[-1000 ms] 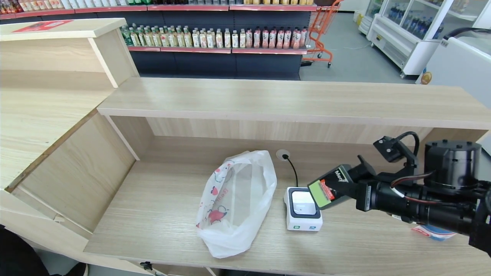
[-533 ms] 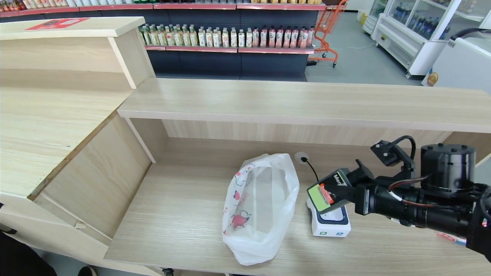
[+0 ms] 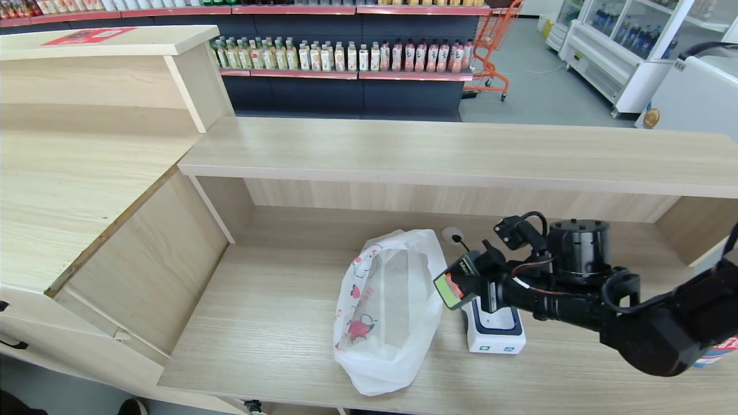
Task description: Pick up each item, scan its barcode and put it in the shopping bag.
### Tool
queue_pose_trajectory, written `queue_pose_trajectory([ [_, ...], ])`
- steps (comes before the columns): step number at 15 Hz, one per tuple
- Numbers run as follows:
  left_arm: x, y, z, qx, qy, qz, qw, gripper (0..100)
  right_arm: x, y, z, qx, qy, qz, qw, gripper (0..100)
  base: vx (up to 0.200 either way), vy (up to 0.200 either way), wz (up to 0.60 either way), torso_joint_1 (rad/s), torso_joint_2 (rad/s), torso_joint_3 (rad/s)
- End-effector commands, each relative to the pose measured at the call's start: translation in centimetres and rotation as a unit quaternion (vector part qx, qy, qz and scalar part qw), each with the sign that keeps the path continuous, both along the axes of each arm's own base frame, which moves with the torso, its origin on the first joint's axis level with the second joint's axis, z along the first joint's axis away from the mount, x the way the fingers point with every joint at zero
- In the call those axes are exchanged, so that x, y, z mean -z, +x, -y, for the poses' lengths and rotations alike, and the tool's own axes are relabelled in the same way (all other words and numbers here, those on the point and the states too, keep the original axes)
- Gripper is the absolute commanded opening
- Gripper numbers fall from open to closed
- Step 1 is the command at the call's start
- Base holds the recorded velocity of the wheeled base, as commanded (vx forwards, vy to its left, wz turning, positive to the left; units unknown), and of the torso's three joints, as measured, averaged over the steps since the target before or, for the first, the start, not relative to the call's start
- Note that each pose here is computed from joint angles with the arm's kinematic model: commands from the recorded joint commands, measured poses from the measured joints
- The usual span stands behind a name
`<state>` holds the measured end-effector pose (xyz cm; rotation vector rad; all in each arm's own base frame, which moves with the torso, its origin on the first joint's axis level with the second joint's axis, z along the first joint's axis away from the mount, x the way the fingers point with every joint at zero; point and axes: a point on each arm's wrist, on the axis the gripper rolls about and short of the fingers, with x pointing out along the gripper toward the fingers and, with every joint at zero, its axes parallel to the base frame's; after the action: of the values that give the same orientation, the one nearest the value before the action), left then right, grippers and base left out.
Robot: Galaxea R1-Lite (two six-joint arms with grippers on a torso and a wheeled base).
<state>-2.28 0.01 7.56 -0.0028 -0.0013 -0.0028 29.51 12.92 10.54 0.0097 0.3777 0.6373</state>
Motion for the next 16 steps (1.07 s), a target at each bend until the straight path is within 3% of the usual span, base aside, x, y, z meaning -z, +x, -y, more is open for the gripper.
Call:
queue_pose_trajectory([
  [1,0.0,0.0,0.0,-0.001,0.000,0.000,1.0000,100,3.3,1.9,-3.0,-0.029,-0.001,0.007,1.000,0,0.000,0.000,0.00,0.000,0.00,0.000],
  [10,0.0,0.0,0.0,0.000,0.000,0.000,1.0000,100,8.6,4.0,-8.0,-0.124,-0.111,0.072,0.983,0,0.000,0.000,0.00,0.000,0.00,0.000],
  [16,0.0,0.0,0.0,-0.001,0.000,0.000,1.0000,100,9.9,4.1,-8.8,-0.150,-0.143,0.088,0.974,0,0.000,0.000,0.00,0.000,0.00,0.000],
])
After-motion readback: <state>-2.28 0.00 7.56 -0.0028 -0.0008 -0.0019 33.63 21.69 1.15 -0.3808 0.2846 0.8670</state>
